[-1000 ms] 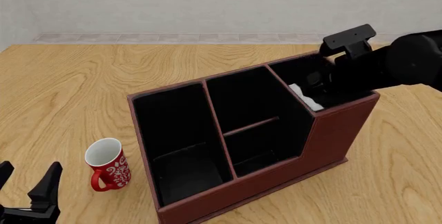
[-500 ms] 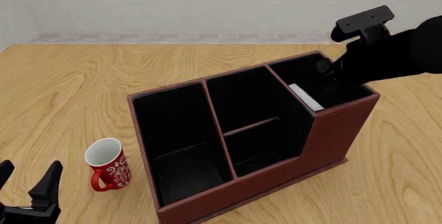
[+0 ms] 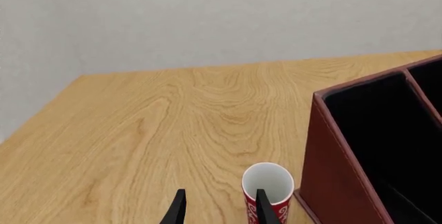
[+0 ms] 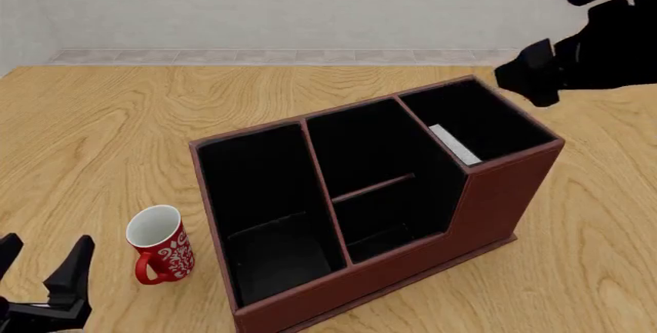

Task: Pick up the book and place it in the right compartment of the caddy.

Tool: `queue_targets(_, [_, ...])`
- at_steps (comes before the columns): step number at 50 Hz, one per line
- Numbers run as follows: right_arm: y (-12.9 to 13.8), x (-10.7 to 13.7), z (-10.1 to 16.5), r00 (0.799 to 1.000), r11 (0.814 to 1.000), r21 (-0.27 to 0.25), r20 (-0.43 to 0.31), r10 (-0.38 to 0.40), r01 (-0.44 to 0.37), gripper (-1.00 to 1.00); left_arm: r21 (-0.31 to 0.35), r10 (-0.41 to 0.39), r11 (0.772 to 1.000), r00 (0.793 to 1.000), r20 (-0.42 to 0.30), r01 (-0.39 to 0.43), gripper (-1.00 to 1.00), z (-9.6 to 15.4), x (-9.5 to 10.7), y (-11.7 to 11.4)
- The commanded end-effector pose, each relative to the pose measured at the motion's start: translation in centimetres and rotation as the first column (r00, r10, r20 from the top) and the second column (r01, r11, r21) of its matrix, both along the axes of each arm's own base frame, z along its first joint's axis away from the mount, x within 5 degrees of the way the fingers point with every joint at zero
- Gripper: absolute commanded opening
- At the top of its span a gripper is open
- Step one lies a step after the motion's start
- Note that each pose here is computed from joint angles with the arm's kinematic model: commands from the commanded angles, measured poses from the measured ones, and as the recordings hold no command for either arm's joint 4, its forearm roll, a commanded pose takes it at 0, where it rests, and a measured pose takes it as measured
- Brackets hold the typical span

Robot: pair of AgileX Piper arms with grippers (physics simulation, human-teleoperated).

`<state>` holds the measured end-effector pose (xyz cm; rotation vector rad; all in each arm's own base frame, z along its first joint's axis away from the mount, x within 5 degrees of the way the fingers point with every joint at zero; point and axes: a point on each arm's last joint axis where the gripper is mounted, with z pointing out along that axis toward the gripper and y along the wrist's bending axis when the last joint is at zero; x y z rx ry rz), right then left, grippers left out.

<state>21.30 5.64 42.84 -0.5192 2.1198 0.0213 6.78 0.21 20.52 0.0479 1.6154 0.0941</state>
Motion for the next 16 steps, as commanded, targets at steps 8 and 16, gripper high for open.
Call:
queue_targets(8, [-0.9, -4.9, 3.6, 0.993, 0.999, -0.003, 0.115, 0.039, -0.039, 1.00, 0.004, -0.001, 1.000, 1.000, 0.016, 0.001, 1.00, 0.2, 0.1, 0.0])
queue_targets(16, [-1.2, -7.6, 4.7, 0.983, 0.997, 0.032, 0.176, 0.058, -0.065, 1.00, 0.006, 0.000, 1.000, 1.000, 0.020, 0.000, 1.00, 0.4, 0.2, 0.0])
